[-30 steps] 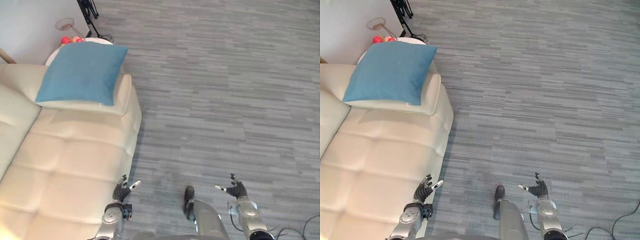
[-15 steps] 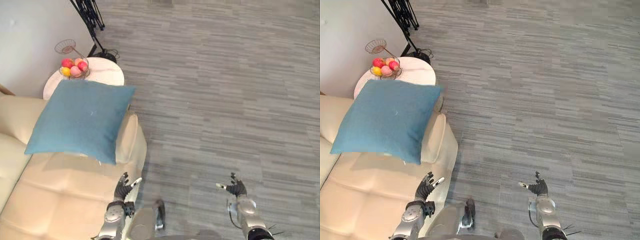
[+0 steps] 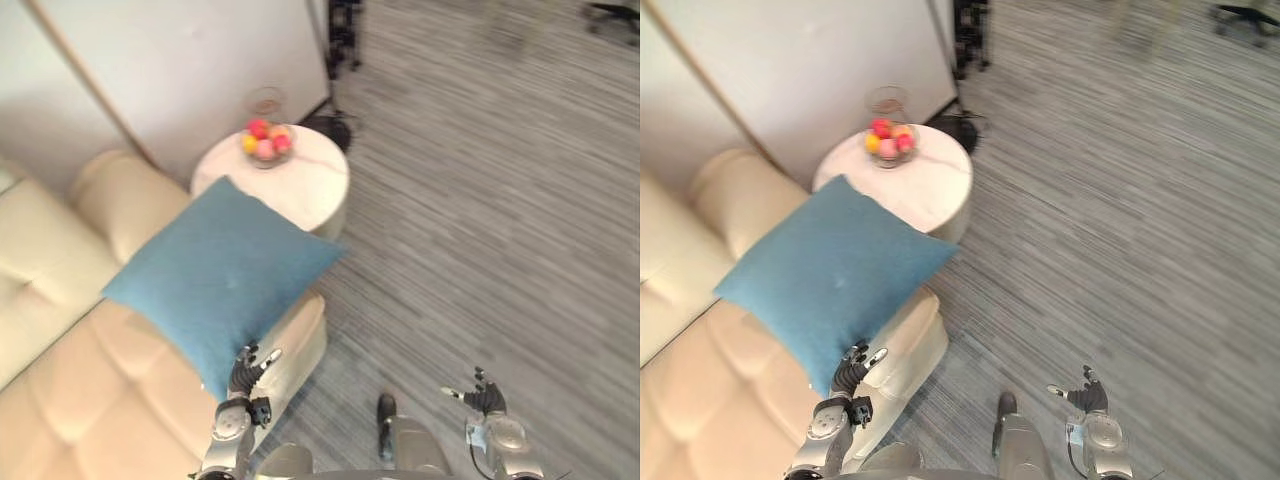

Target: Pick up cushions and gather them together orderly.

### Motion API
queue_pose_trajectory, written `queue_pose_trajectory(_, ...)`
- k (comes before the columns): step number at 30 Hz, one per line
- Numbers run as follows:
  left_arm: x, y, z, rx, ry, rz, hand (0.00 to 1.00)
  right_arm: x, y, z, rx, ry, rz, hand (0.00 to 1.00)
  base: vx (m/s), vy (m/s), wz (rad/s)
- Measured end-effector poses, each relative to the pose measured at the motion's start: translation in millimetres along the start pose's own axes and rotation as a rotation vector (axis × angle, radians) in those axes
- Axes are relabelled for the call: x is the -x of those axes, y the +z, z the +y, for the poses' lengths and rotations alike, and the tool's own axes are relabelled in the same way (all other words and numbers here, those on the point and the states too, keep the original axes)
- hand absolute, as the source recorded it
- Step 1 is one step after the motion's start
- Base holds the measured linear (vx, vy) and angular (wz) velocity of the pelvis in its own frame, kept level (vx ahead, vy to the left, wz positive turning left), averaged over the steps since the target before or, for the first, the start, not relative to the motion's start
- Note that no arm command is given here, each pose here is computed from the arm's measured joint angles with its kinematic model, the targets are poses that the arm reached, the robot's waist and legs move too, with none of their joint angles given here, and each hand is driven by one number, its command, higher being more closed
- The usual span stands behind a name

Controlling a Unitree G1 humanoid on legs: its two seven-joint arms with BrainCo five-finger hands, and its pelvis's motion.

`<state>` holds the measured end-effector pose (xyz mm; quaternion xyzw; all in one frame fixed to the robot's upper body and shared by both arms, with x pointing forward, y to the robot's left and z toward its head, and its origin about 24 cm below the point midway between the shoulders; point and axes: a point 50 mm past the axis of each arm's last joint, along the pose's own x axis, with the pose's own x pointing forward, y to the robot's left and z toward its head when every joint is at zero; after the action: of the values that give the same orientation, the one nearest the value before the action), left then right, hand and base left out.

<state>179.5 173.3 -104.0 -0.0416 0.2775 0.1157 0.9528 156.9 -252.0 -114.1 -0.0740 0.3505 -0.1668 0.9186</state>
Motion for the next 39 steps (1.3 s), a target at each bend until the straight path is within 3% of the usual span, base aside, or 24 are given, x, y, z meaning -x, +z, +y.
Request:
queue_pose_trajectory(7, 4, 1, 7, -0.030, -0.007, -0.027, 0.00, -3, 12, 3, -0.098, -0.018, -0.051, 0.00, 0.13, 0.032, 1.60)
queue_pose_trajectory(12, 12, -12, 34, -0.086, 0.042, 0.023, 0.00, -2, 12, 10, -0.123, -0.010, -0.045, 0.00, 0.04, 0.115, 0.53)
queue_pose_trajectory(19, 13, -15, 42, -0.126, 0.043, 0.039, 0.00, -1, 2, 5, -0.117, -0.027, -0.003, 0.00, 0.03, 0.057, 0.54)
queue_pose_trajectory(27, 5, -8, 43, -0.166, 0.030, 0.035, 0.00, 1, -3, -28, -0.160, -0.149, 0.011, 0.00, 0.12, -0.095, 0.28)
queue_pose_trajectory(31, 1, -4, 41, -0.172, 0.023, 0.019, 0.00, -2, 18, -44, -0.136, -0.182, -0.078, 0.00, 0.17, -0.149, -0.16)
queue_pose_trajectory(36, -11, 17, 29, -0.174, -0.005, -0.046, 0.00, 2, 77, -74, -0.046, -0.254, -0.332, 0.00, 0.10, -0.077, -0.03)
queue_pose_trajectory(39, -20, 34, 20, -0.176, -0.026, -0.099, 0.00, -4, 104, -71, -0.034, -0.235, -0.403, 0.00, 0.02, 0.007, 0.06)
